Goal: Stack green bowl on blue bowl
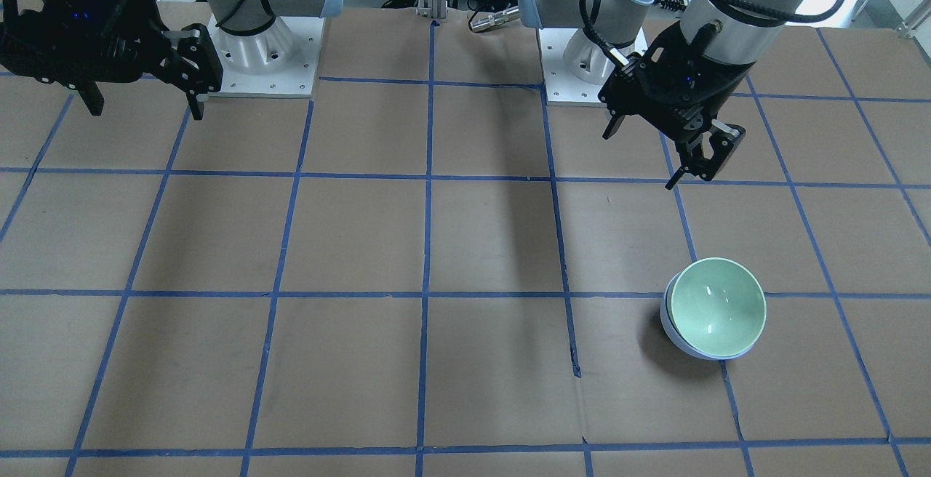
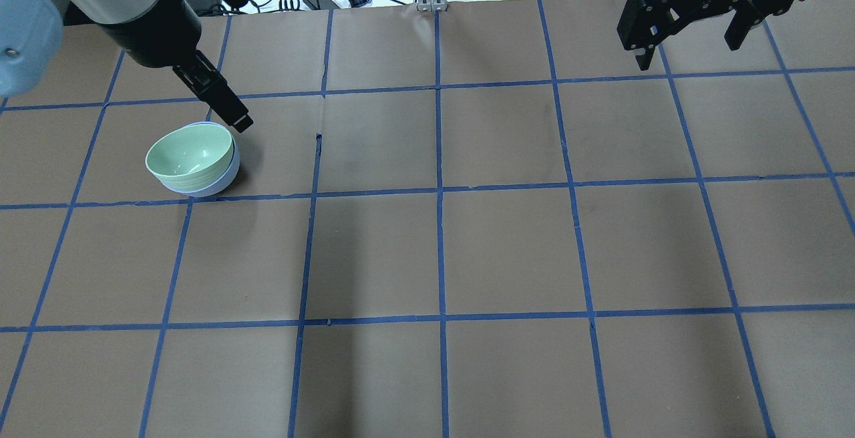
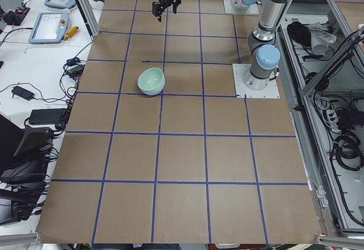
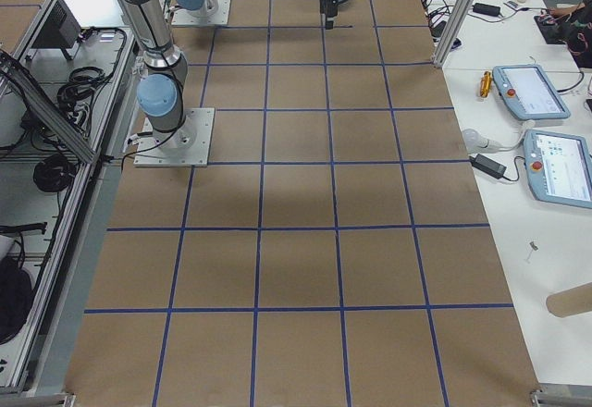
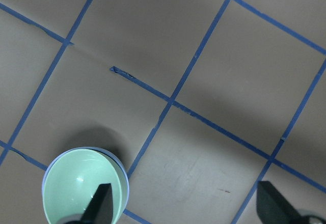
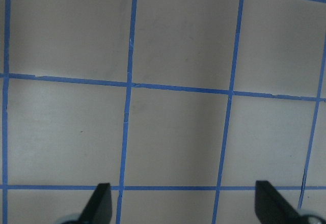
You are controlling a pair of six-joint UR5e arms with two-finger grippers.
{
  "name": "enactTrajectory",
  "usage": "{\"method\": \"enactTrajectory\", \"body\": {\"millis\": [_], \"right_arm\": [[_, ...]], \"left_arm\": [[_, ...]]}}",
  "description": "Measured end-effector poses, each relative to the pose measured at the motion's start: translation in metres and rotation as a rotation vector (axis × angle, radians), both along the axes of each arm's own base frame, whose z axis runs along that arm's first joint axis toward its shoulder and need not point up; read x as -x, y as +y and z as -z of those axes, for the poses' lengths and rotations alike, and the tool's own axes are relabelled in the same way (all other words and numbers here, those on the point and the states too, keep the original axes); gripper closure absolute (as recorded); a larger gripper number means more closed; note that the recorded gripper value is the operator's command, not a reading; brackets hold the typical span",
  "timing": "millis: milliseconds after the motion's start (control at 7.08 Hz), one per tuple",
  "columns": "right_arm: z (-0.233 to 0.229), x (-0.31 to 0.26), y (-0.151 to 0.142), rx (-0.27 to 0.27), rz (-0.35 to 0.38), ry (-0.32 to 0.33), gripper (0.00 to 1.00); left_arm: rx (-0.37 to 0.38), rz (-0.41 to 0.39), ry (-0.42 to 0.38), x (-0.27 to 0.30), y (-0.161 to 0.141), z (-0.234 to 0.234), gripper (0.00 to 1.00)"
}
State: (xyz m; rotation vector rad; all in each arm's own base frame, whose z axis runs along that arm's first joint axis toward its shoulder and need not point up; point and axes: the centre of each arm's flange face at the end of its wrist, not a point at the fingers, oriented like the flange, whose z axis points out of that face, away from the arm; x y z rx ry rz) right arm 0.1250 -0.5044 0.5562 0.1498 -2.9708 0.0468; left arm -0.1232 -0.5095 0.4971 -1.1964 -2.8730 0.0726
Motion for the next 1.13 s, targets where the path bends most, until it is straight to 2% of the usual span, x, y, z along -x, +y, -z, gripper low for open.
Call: {"method": "enactTrajectory", "body": {"millis": [283,707,848,1130], "right_arm": [[0.0,0.0,0.0,0.0,0.0,0.0,0.0],[0.0,0.0,0.0,0.0,0.0,0.0,0.0],[0.0,0.0,0.0,0.0,0.0,0.0,0.0],[0.0,0.0,0.0,0.0,0.0,0.0,0.0]], "left_arm": [[0.003,-0.22,-0.018,0.013,0.009,-0.006,0.0],[0.006,-0.537,-0.004,0.016,0.024,-0.021,0.0],[-0.001,-0.617,-0.002,0.016,0.026,-0.022,0.0],[-0.02,-0.695,-0.019,0.015,0.032,-0.023,0.0]]}}
